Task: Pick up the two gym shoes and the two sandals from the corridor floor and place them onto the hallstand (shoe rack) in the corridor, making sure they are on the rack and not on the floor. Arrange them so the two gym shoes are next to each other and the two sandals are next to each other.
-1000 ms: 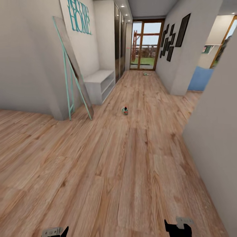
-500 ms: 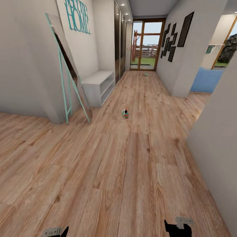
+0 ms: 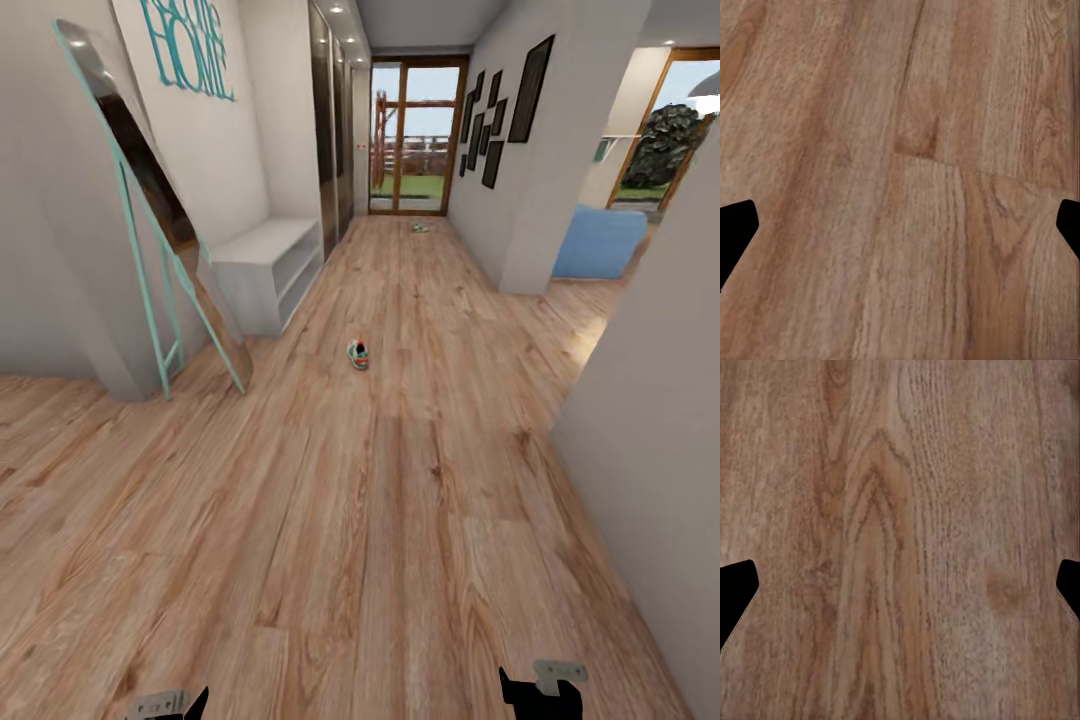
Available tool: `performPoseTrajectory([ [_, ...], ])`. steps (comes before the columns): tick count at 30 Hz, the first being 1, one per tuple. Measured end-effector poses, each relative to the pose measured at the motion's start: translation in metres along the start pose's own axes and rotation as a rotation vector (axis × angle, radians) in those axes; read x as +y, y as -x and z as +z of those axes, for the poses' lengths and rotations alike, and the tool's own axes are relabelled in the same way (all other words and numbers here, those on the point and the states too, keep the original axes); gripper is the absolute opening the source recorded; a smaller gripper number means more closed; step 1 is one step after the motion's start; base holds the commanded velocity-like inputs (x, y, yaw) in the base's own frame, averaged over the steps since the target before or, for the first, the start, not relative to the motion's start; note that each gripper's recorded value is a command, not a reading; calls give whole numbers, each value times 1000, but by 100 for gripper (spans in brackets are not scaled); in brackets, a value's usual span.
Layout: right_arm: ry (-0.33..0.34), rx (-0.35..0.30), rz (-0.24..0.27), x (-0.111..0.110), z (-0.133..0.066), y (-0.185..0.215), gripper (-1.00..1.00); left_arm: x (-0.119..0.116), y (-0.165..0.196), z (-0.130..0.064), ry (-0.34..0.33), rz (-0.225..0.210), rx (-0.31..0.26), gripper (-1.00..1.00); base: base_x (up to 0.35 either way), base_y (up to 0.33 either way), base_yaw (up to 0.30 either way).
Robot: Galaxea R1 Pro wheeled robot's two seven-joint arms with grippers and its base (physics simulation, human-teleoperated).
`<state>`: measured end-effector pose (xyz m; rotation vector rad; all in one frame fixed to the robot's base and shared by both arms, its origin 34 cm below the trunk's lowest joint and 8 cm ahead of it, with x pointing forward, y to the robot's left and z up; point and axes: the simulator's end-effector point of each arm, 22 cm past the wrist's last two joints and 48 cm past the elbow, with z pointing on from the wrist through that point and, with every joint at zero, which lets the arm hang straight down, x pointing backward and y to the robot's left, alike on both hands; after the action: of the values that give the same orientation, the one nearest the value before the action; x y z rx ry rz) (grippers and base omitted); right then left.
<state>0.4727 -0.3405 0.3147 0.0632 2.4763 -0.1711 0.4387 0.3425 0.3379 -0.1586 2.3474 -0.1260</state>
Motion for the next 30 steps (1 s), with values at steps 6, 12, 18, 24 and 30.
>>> performPoseTrajectory([
  [6,0,0,0,0,0,0,100,0,0,0,0,0,0,100,340,0,-46],
  [12,0,0,0,0,0,0,100,0,0,0,0,0,0,100,340,0,-6],
  [18,0,0,0,0,0,0,100,0,0,0,0,0,0,100,340,0,-1],
  [24,0,0,0,0,0,0,100,0,0,0,0,0,0,100,340,0,0],
  [30,0,0,-1,0,0,0,100,0,0,0,0,0,0,100,340,0,0],
])
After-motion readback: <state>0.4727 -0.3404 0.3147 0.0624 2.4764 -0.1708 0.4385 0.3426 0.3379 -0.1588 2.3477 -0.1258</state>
